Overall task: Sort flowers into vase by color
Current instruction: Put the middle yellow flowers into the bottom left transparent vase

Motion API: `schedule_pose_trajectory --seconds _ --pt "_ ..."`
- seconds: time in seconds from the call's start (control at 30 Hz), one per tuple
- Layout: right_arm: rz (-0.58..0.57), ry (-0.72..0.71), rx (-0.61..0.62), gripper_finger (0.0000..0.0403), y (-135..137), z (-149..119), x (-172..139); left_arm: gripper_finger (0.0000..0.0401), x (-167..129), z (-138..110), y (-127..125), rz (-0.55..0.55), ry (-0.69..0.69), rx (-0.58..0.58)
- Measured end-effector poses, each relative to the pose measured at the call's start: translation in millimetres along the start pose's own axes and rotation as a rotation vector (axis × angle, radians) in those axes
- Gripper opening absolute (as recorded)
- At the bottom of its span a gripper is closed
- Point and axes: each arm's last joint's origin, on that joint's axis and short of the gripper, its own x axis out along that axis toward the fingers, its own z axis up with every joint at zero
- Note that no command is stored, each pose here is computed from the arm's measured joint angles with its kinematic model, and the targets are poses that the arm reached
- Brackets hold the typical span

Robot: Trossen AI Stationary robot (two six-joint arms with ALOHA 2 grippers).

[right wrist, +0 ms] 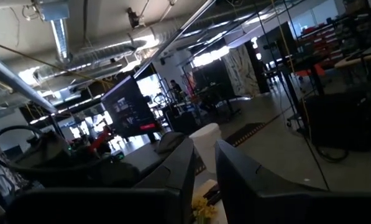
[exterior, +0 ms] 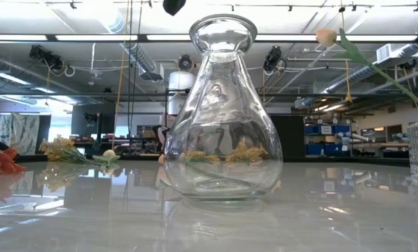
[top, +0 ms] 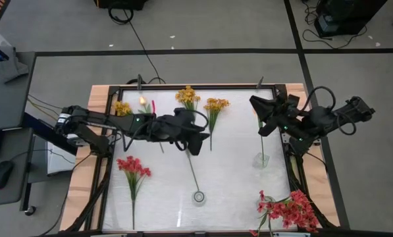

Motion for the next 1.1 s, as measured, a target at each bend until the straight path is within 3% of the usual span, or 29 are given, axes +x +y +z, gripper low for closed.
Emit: schedule_pose_trajectory --seconds 0.17,0.37,0.63,0.73,0.93,1.1 --pt "0.002 -0.004 0.006 0.0075 0.1 0.7 0.0 0.0188 2.0 2.4 2.8 -0.044 0.062 -0.269" --pt "0.009 -0.014 0.001 0.0075 -2.1 5.2 -2.2 0.0188 1.6 0.5 1.4 -0.074 0.111 -0.317" --pt "0.041 -0.035 -0.005 0.0075 -7.7 16.3 -8.1 0.0188 0.8 -4.4 2.7 -0.042 0.175 -0.53" --pt "0.064 -0.043 -0.022 0.0075 -10.0 20.9 -10.8 0.0188 -0.6 -13.2 12.3 0.086 0.236 -0.582" --pt "0.065 -0.049 -0.064 0.0075 -15.3 26.9 -15.3 0.0188 -11.2 -28.4 48.2 0.487 0.361 -0.639" --pt "0.064 -0.037 -0.094 0.0075 -18.1 27.5 -17.3 0.0188 -14.7 -24.2 68.2 0.645 0.364 -0.682"
